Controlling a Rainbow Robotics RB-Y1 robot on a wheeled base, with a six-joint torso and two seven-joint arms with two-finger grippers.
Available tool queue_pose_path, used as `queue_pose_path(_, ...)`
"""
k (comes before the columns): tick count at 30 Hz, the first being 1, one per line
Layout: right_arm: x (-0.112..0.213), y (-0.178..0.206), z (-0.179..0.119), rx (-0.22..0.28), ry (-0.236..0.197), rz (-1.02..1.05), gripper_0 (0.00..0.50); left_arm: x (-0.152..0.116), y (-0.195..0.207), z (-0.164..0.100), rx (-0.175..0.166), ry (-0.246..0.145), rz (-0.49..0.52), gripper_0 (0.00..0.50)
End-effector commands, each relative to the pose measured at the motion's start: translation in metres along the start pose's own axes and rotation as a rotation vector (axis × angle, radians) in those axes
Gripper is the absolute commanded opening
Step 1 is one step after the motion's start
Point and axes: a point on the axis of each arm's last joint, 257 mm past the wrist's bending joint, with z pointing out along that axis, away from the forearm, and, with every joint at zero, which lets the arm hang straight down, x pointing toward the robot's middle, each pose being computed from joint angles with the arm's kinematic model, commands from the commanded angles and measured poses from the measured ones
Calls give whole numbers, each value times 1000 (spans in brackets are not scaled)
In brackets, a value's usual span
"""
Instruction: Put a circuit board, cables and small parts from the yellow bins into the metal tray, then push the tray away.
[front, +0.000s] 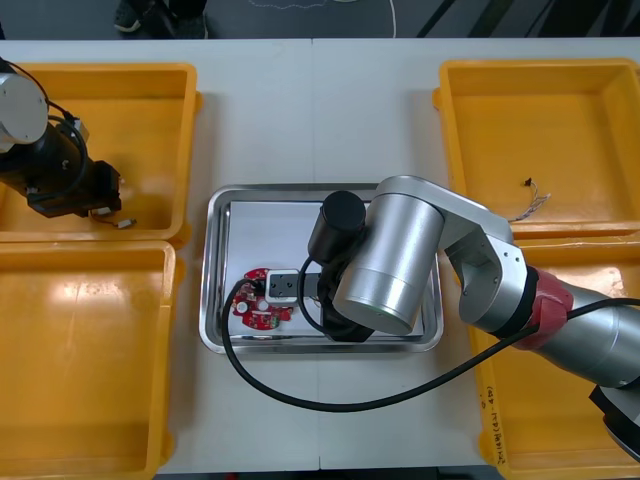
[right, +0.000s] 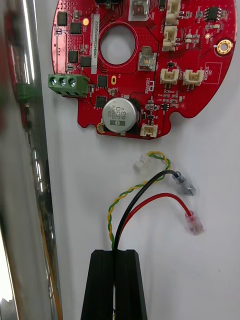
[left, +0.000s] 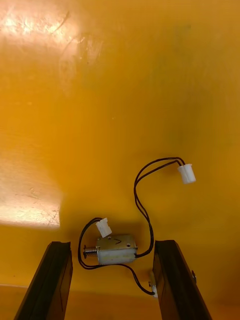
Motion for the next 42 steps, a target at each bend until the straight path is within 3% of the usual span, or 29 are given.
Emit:
queue_pose_path(1, -13, -11, -6, 39, -10, -83, 0, -19, -18, -10, 11, -43, 123, 472)
queue_pose_path(7, -15, -13, -6, 47, -19, -88, 0, -17, -16, -1, 14, -48, 121, 476)
queue_pose_path(10, -16, -16, -6, 59, -22, -87, 86, -16, -15, 2, 16, -51, 123, 474)
queue_pose_path(11, -16, -16, -7, 60, -25, -87, 170, -15, -15, 4, 16, -51, 122, 472)
queue_pose_path(12, -16, -16, -7, 61, -24, -88, 252, -13, -15, 5, 18, -49, 121, 410)
queue_pose_path(13, -16, -17, -6, 63, -24, -89, 315, -13, -14, 5, 18, -48, 122, 286)
queue_pose_path(14, -17, -17, -6, 63, -25, -89, 354, -13, -14, 5, 18, -48, 122, 207)
queue_pose_path(15, -16, -17, -6, 62, -26, -90, 426, -13, -15, 5, 19, -47, 123, 82)
queue_pose_path(16, -17, -17, -6, 62, -28, -92, 468, -13, -15, 5, 19, -47, 123, 44)
queue_pose_path(18, -17, -16, -6, 59, -29, -91, 500, -13, -15, 5, 18, -49, 124, 5)
queue_pose_path(29, -14, -28, -19, 64, -27, -67, 500, -15, -16, 2, 19, -54, 126, 0)
queue_pose_path(37, 7, -64, -66, 52, 8, 46, 500, -33, -16, -30, 21, -113, 124, 0)
queue_pose_path(42, 32, -93, -98, 72, 35, 155, 500, -36, -15, -51, 19, -123, 126, 0)
